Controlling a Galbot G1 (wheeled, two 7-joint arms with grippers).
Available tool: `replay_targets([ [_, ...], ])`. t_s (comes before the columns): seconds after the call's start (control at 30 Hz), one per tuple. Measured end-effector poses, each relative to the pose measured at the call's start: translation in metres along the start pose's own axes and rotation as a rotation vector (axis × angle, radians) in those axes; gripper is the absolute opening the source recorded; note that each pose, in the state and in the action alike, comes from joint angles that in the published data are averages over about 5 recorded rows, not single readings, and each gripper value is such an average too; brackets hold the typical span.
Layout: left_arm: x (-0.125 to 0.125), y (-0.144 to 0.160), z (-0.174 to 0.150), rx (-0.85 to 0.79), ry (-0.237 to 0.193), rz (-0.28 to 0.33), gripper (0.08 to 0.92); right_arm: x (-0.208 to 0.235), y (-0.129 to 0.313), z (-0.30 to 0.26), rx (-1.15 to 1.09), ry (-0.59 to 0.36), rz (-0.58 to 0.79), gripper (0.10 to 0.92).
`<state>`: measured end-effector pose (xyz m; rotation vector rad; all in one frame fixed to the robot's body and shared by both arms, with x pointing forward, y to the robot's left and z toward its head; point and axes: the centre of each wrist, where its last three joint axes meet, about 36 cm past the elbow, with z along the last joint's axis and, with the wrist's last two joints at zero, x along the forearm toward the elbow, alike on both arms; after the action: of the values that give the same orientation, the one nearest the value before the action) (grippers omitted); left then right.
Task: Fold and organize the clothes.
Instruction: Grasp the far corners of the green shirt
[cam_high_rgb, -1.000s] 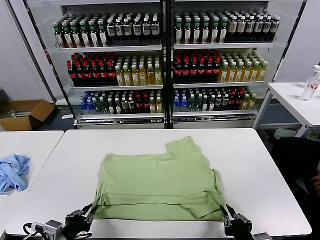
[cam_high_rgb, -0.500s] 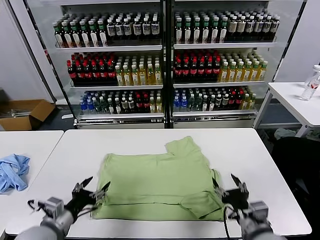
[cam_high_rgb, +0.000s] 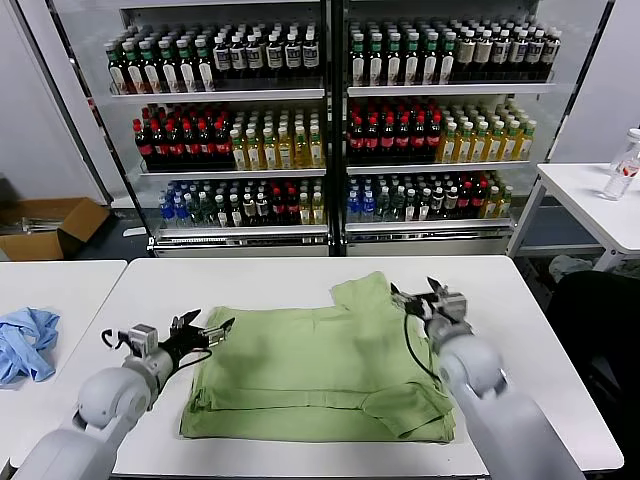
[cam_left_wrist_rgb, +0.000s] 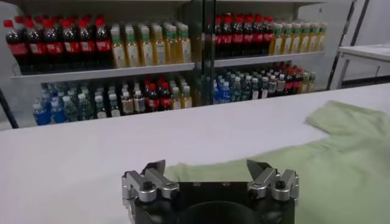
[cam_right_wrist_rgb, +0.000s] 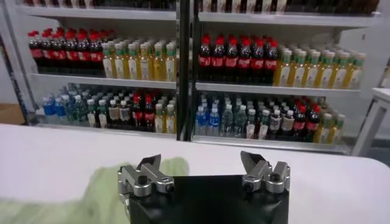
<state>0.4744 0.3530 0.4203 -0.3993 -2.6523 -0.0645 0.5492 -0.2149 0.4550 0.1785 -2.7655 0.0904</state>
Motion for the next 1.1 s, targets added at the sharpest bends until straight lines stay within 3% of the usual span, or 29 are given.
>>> replay_targets([
  [0.33, -0.033, 0.042, -0.008, 0.027, 0.059, 0.004, 0.823, -0.074, 0.016, 0.001, -0.017, 0.083, 0.026, 0.823],
  [0.67, -0.047, 0.056, -0.008, 0.048, 0.095, 0.035, 0.823, -0.107, 0.028, 0.016, -0.035, 0.138, 0.025, 0.807],
  [0.83, -0.051, 0.059, -0.006, 0.049, 0.115, 0.048, 0.795, -0.112, 0.028, 0.019, -0.042, 0.147, 0.014, 0.681],
  [1.1, -0.051, 0.062, -0.002, 0.035, 0.143, 0.056, 0.575, -0.116, 0.029, 0.022, -0.06, 0.161, 0.005, 0.456],
])
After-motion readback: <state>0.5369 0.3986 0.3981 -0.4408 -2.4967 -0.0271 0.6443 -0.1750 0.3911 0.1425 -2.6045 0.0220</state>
